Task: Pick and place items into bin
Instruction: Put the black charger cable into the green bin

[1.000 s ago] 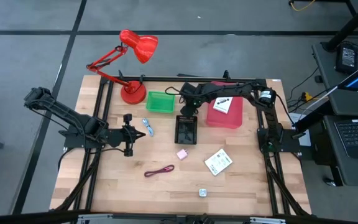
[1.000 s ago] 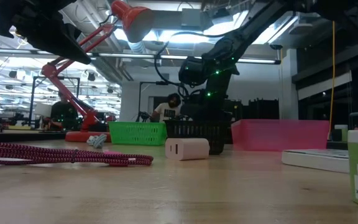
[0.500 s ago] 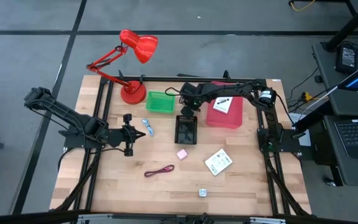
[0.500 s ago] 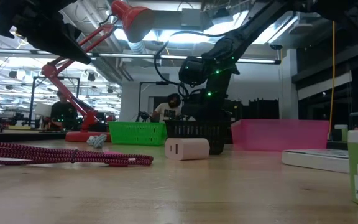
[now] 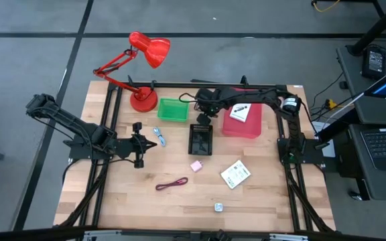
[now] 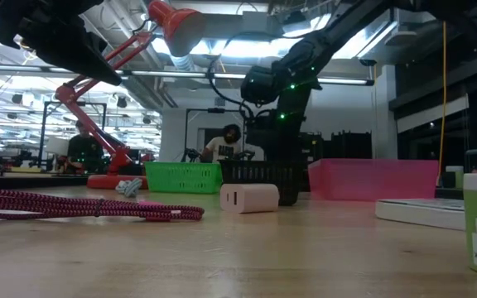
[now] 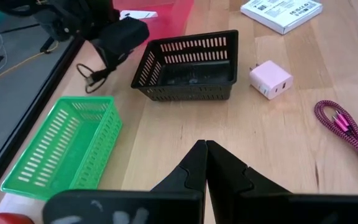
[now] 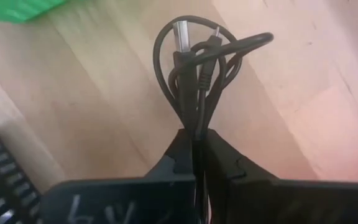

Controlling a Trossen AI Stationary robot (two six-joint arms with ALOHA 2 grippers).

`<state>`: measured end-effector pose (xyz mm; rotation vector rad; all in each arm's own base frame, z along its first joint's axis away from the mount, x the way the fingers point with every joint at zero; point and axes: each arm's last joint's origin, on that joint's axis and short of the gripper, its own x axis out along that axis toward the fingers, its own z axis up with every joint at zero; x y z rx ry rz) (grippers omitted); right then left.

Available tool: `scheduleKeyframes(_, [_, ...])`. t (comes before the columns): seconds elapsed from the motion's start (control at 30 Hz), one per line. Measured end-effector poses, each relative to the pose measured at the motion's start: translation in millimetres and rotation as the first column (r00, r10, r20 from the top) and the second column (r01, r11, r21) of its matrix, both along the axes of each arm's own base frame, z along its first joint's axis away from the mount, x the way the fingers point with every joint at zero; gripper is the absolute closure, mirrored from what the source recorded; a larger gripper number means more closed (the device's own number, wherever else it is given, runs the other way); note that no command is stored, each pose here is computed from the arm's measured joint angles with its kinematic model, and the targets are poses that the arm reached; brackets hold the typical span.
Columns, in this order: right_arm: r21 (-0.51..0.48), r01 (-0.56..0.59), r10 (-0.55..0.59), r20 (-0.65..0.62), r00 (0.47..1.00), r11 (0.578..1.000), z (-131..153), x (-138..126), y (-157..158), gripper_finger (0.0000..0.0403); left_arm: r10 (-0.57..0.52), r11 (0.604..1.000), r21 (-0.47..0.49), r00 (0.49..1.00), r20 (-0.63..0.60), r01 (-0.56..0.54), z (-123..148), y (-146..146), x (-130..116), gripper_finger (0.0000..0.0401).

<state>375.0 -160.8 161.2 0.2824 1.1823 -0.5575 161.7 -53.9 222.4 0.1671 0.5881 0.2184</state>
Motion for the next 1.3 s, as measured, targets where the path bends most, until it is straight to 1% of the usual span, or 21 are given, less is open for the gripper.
scheduleKeyframes(0.23, [-0.064, -0.021, 0.025, 0.064, 0.998, 0.998, 24.8, -0.9, 1.7, 0.0402, 0.000, 1.000, 0.000, 1.000, 0.001, 0.000, 0.1, 0.0, 0.0, 0.0397])
scheduleKeyframes(0.4, [-0.104, -0.047, 0.059, 0.120, 0.991, 0.993, 51.4, -5.0, 8.1, 0.0402, 0.007, 1.000, 0.004, 1.000, 0.009, -0.007, 0.6, 0.1, 0.3, 0.0397])
scheduleKeyframes(0.5, [-0.132, -0.073, 0.093, 0.155, 0.984, 0.989, 68.9, -7.6, 16.3, 0.0403, 0.040, 0.999, 0.016, 0.998, 0.053, -0.041, 3.7, 0.4, 2.1, 0.0397])
scheduleKeyframes(0.57, [-0.157, -0.094, 0.124, 0.192, 0.974, 0.983, 82.3, -8.3, 23.9, 0.0403, 0.061, 0.997, 0.044, 0.995, 0.084, -0.065, 6.2, 0.9, 3.4, 0.0397])
scheduleKeyframes(0.77, [-0.278, -0.174, 0.263, 0.329, 0.907, 0.945, 117.3, -2.4, 47.8, 0.0403, 0.125, 0.983, 0.114, 0.978, 0.166, -0.145, 13.8, 4.5, 7.3, 0.0397])
scheduleKeyframes(0.93, [-0.343, -0.234, 0.363, 0.383, 0.850, 0.910, 129.4, 5.3, 66.7, 0.0403, 0.181, 0.979, 0.047, 0.958, 0.222, -0.196, 19.1, 15.6, 13.9, 0.0397])
scheduleKeyframes(1.07, [-0.348, -0.301, 0.437, 0.434, 0.788, 0.888, 133.8, 11.3, 78.7, 0.0403, 0.234, 0.970, 0.009, 0.940, 0.248, -0.244, 21.9, 30.1, 18.7, 0.0393])
scheduleKeyframes(1.13, [-0.351, -0.316, 0.454, 0.444, 0.773, 0.881, 134.8, 13.1, 84.3, 0.0403, 0.273, 0.959, -0.004, 0.924, 0.267, -0.282, 23.8, 37.6, 20.4, 0.0383])
scheduleKeyframes(1.2, [-0.361, -0.326, 0.470, 0.453, 0.758, 0.874, 136.1, 15.1, 89.9, 0.0403, 0.288, 0.956, -0.025, 0.915, 0.283, -0.293, 25.7, 44.1, 22.2, 0.0368])
scheduleKeyframes(1.3, [-0.385, -0.346, 0.502, 0.459, 0.732, 0.856, 138.1, 17.9, 98.5, 0.0403, 0.268, 0.963, -0.063, 0.905, 0.330, -0.262, 31.4, 51.6, 25.7, 0.0340])
